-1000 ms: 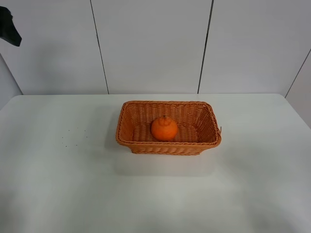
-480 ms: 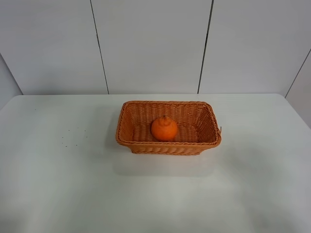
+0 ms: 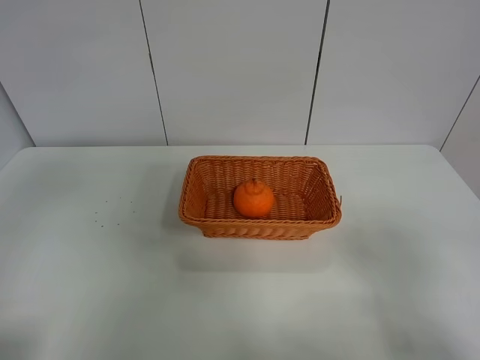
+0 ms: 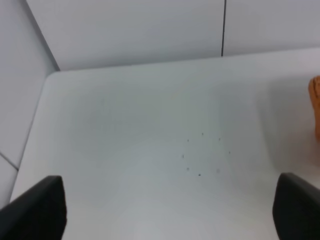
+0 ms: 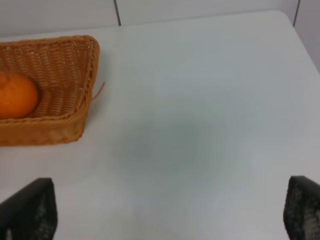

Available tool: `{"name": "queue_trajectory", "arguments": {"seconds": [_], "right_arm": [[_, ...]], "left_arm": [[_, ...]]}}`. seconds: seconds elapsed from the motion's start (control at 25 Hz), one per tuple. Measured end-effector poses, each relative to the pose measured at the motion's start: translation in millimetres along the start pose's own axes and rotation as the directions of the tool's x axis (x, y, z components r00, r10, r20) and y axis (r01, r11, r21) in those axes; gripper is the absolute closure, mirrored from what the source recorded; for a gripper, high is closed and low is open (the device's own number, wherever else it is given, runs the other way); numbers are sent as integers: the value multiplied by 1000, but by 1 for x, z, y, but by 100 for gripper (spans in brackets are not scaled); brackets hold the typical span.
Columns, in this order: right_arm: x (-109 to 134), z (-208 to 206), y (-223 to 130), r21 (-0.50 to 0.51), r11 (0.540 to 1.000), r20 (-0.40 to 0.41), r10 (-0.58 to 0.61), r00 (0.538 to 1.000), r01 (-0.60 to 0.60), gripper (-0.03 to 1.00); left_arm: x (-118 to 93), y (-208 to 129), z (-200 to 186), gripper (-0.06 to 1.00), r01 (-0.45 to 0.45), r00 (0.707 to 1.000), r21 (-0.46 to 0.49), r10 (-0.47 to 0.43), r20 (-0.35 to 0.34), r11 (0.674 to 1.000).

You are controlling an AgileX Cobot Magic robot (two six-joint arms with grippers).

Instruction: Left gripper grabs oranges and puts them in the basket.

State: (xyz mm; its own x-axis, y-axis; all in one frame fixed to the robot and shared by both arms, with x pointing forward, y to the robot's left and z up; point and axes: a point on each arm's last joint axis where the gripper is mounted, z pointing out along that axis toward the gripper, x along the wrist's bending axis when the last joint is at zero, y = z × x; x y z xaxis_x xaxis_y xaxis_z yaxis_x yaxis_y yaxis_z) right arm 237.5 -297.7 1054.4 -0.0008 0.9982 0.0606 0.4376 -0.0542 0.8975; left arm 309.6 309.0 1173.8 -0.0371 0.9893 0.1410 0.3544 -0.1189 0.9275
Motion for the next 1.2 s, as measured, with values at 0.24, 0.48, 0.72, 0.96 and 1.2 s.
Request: {"name": "queue_trajectory", "arguments": {"seconds": [0.24, 0.48, 0.72, 0.96, 1.2], "right_arm": [[0, 0, 0, 0, 1000, 0, 0, 1000, 0, 27], [0, 0, 0, 0, 1000, 0, 0, 1000, 0, 27], [0, 0, 0, 0, 1000, 0, 0, 1000, 0, 27], [0, 0, 0, 0, 1000, 0, 0, 1000, 0, 27], [0, 0, 0, 0, 1000, 0, 0, 1000, 0, 27]], "left_arm": [[-1, -22, -28, 2, 26, 1000, -88, -27, -9, 996], [-2, -47, -47, 2, 34, 999, -148, -37, -14, 988], [-5, -72, -43, 2, 43, 999, -46, -43, -9, 998], [-12, -98, -20, 2, 53, 998, 80, -55, 23, 995], [-15, -117, -5, 2, 50, 998, 161, -55, 25, 986]]}}
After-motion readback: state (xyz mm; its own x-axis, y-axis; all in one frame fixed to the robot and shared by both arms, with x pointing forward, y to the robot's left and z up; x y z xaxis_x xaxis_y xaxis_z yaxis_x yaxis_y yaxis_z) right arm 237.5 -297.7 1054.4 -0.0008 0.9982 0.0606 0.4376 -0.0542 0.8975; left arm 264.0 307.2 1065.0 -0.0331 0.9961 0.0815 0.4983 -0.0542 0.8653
